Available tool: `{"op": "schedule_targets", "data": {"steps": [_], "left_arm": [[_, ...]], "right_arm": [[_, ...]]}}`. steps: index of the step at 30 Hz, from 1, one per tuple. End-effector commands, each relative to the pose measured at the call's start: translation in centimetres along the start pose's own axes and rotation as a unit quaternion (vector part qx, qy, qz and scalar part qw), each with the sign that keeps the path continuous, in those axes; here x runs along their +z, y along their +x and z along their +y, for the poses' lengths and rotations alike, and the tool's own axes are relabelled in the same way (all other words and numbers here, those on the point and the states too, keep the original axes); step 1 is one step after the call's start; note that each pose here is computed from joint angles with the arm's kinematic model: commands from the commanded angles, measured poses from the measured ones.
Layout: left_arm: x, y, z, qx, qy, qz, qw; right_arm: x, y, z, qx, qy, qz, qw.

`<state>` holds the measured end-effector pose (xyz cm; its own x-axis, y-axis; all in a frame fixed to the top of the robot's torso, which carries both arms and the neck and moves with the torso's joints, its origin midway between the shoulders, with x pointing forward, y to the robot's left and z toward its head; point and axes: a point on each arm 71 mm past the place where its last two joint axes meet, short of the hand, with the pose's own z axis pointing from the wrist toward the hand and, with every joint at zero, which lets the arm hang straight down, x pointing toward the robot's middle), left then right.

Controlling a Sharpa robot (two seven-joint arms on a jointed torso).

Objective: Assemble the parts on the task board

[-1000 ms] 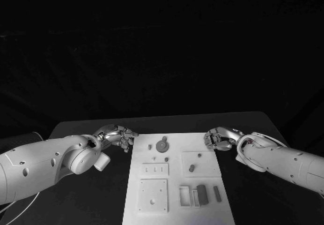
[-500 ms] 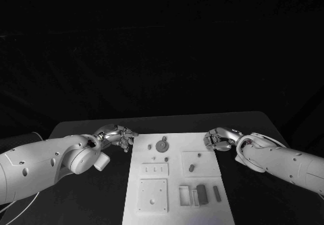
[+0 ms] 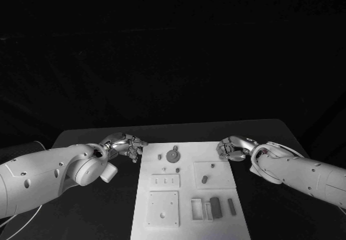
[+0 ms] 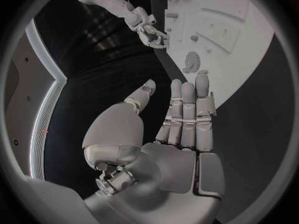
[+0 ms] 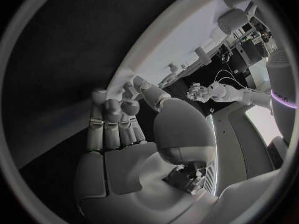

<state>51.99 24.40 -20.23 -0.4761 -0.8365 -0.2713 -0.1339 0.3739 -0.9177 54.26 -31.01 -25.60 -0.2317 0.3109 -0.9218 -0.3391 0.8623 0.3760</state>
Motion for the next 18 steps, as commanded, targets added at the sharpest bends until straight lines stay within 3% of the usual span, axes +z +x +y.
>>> {"op": "schedule_targets", "data": {"steps": [1, 18], "left_arm": [[0.05, 0.25, -0.13, -0.001, 0.002, 0.010, 1.000], [0.02, 0.21, -0.10, -0.001, 0.001, 0.009, 1.000]], "right_arm": [[0.01, 0.00, 0.01, 0.001, -0.001, -0.001, 1.000], [-0.10, -0.12, -0.35, -0.001, 0.004, -0.001, 1.000]]}}
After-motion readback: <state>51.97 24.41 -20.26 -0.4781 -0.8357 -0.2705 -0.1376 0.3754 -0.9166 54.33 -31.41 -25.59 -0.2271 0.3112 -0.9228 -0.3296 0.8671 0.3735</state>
